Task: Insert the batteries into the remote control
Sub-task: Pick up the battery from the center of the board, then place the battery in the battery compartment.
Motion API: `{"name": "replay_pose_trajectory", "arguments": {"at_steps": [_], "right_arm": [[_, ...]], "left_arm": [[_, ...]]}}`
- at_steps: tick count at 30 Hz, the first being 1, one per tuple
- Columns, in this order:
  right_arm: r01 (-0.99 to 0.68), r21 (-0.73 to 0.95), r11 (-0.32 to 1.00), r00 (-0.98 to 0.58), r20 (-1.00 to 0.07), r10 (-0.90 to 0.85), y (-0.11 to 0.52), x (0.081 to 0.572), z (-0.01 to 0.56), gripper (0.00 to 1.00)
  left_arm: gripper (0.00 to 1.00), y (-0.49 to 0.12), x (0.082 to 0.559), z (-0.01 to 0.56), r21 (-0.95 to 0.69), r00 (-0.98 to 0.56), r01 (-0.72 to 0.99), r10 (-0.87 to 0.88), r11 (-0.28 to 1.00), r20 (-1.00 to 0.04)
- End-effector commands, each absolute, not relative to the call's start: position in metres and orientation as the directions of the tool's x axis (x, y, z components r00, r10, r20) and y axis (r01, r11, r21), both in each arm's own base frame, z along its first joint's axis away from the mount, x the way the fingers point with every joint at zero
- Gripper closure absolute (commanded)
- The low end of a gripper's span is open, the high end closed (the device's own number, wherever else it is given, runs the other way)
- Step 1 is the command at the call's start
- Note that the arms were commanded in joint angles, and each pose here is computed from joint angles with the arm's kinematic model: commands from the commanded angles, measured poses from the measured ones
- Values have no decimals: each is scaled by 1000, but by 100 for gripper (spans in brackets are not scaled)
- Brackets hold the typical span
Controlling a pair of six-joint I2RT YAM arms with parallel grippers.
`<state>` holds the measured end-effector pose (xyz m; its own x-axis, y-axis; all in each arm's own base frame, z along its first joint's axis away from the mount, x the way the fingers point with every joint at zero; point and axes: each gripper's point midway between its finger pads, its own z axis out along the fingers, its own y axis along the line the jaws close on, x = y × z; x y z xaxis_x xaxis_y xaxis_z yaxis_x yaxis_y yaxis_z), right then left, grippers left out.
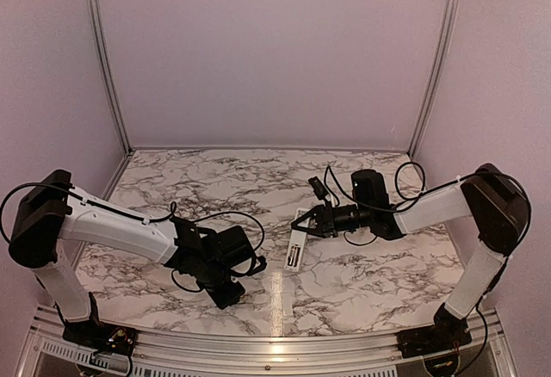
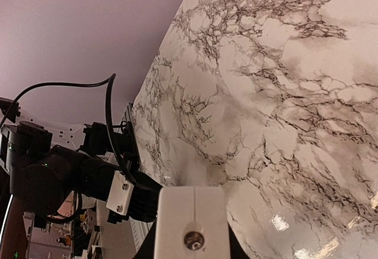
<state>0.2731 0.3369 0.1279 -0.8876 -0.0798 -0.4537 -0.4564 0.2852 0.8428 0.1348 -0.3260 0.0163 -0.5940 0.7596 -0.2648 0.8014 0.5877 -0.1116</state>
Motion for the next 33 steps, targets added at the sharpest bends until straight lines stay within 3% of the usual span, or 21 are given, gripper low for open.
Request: {"name": "replay_pose_trajectory", "arguments": {"at_steps": [1, 5, 12, 20, 33], "right_arm": [[-454, 846, 280, -885, -464, -36, 337, 284, 132, 100], [-440, 857, 267, -889, -458, 6, 337, 287, 135, 100], [-408, 887, 217, -901, -429, 59, 347, 280, 141, 100], [-399, 896, 193, -904, -420, 77, 360, 269, 145, 100], [-383, 908, 169, -914, -399, 73, 372, 263, 144, 100]], "left_arm": [[93, -325, 132, 14, -111, -612, 788, 754, 605, -240], [100, -340, 134, 43, -187, -644, 762, 693, 620, -325], [100, -381, 151, 123, -371, -708, 697, 505, 614, -494], [100, -403, 173, 146, -498, -797, 591, 361, 635, -485], [100, -407, 185, 139, -473, -799, 583, 360, 660, -481]]}}
